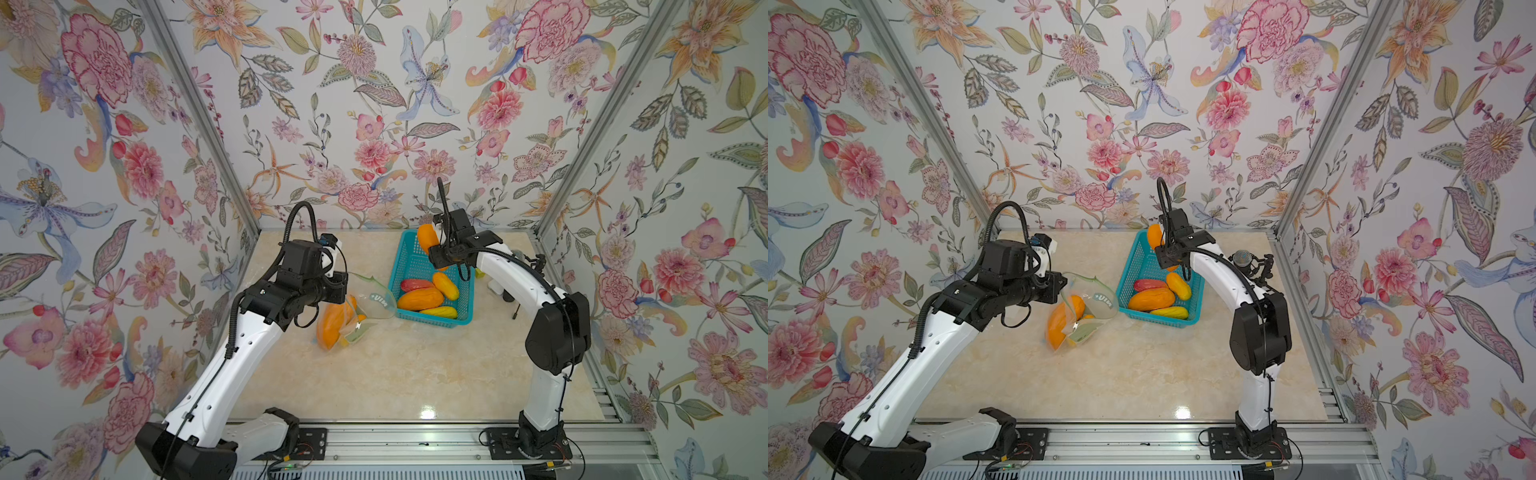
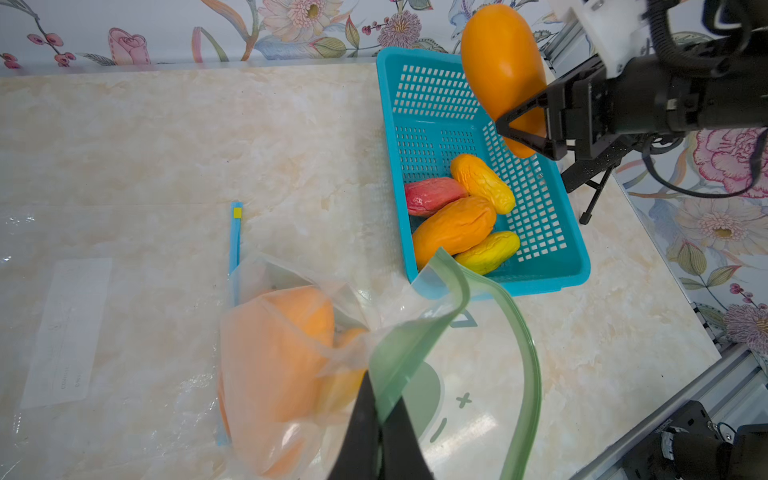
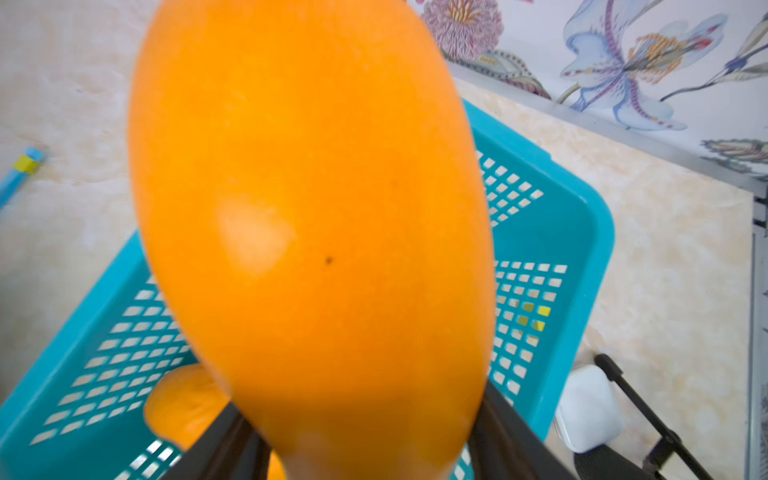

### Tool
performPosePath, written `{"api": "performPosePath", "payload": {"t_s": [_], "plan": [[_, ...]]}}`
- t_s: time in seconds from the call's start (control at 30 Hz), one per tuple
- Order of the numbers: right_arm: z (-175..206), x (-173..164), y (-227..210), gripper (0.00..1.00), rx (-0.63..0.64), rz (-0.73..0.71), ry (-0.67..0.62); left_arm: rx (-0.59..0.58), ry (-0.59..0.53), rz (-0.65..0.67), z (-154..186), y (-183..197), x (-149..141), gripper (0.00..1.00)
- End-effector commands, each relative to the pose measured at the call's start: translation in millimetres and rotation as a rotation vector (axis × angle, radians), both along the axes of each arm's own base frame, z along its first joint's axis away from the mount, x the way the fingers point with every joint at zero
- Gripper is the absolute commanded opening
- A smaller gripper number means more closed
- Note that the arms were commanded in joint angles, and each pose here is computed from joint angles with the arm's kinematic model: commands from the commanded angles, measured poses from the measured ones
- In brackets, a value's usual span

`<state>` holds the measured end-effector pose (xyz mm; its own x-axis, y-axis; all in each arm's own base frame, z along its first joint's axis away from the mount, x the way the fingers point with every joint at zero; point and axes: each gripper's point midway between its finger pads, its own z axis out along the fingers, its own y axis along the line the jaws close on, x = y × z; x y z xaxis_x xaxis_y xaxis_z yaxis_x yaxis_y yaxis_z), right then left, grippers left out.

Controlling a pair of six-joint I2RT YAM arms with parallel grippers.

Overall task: Place the mango in a zip-top bag and seal the zipper
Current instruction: Pick up the mango from the basket, then place the mango in the zipper food storage bag.

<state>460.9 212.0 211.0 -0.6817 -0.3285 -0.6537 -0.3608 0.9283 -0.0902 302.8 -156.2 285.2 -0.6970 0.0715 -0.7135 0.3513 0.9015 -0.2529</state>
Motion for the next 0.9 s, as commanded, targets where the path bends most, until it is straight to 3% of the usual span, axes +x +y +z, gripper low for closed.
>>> {"api": "performPosePath", "payload": {"t_s": [0.0, 0.17, 0.3, 0.43, 0.7, 0.87], "plan": [[25.2, -33.2, 9.6, 0.57, 0.051, 0.074, -0.013, 0.000, 0.002, -0.032, -4.3, -6.6, -0.9, 0.00], [65.0, -110.9, 36.9, 0.57, 0.141, 0.254, 0.052, -0.013, -0.013, -0.035, 1.6, -8.7, 0.4, 0.00], [77.1, -183.6, 65.7, 0.57, 0.183, 0.429, 0.152, -0.038, -0.029, -0.053, 9.8, -13.3, -0.2, 0.00], [83.6, -232.4, 83.9, 0.56, 0.200, 0.557, 0.236, -0.029, -0.038, -0.064, 13.3, -13.6, -0.6, 0.00], [59.1, -255.7, 96.8, 0.56, 0.085, 0.603, 0.387, -0.056, -0.072, -0.101, 22.6, -17.7, -9.8, 0.00], [56.3, -253.9, 110.6, 0.56, 0.116, 0.618, 0.443, -0.094, -0.108, -0.159, 32.2, -25.4, -19.9, 0.00]]}}
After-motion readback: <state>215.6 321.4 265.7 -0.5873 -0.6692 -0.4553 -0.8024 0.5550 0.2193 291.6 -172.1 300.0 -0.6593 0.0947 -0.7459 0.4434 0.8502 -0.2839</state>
